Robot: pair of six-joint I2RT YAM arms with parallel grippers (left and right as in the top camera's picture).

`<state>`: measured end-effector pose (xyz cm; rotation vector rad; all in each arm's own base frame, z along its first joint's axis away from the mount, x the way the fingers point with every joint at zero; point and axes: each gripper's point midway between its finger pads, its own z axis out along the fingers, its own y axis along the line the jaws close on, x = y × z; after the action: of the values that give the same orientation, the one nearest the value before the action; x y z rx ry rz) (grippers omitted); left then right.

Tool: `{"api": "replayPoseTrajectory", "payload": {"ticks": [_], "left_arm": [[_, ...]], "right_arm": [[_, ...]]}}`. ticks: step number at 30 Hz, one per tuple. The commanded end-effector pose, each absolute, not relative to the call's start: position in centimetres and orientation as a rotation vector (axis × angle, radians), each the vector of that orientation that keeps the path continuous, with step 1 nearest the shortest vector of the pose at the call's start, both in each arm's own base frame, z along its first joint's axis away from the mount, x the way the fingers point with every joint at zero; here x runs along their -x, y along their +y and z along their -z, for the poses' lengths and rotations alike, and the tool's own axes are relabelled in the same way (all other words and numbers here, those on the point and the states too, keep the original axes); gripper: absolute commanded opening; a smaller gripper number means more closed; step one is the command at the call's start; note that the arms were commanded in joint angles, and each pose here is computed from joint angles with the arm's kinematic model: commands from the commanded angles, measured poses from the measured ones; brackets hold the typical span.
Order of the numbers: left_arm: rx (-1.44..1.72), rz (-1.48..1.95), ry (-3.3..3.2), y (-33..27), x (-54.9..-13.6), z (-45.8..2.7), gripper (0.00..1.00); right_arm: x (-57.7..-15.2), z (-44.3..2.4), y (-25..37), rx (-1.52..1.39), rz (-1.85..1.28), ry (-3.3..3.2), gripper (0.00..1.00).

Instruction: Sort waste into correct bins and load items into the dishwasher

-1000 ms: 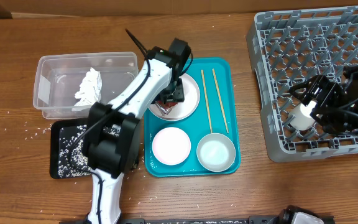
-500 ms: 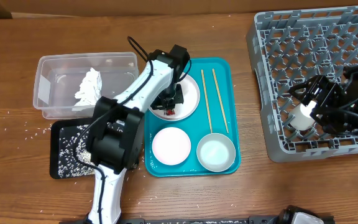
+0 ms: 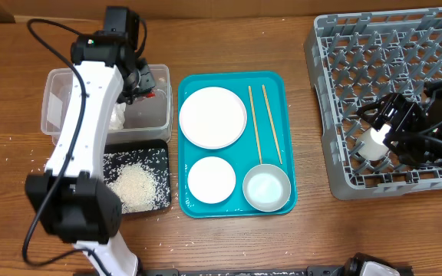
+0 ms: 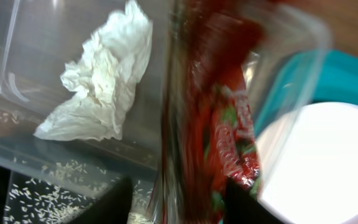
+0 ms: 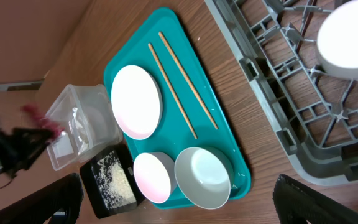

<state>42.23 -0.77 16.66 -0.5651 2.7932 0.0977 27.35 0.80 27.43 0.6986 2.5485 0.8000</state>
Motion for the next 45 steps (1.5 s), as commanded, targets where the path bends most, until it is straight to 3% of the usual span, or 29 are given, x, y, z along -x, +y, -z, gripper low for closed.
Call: {"api": "replayPoseTrajectory", "payload": {"ticks": [1, 5, 11, 22, 30, 34, 40, 45], "left_arm": [[0.337, -0.079, 2.956, -1.7, -41.6, -12.9, 0.65], [0.268, 0.009, 2.982, -2.9, -40.6, -14.2, 0.71], [0.255, 0.119, 2.923, -3.7, -36.6, -21.2, 1.00], [0.308, 0.334, 2.604, -4.4, -24.3, -34.2, 1.00], [0.221, 0.323, 2.428, -3.7, -19.2, -37.8, 1.00], [0.162, 0.251, 2.342, -2.9, -19.5, -39.2, 1.00], [-0.296, 0.170, 2.175, -4.7, -23.1, -40.3, 1.00], [-0.357, 0.130, 2.032, -5.0, -24.7, -39.4, 1.00]], "right_arm": [[-27.5, -28.0, 0.7, -0.680, -0.781, 2.533, 1.00], [-27.6, -28.0, 0.6, -0.678, -0.780, 2.531, 1.00], [-27.8, -28.1, 0.6, -0.671, -0.777, 2.522, 1.00], [-27.8, -28.1, 0.6, -0.671, -0.777, 2.523, 1.00], [-27.8, -28.1, 0.6, -0.671, -0.777, 2.523, 1.00], [-27.8, -28.1, 0.6, -0.671, -0.777, 2.523, 1.00], [-27.8, -28.1, 0.6, -0.671, -0.777, 2.523, 1.00], [-27.8, -28.1, 0.6, -0.671, -0.777, 2.523, 1.00]]}}
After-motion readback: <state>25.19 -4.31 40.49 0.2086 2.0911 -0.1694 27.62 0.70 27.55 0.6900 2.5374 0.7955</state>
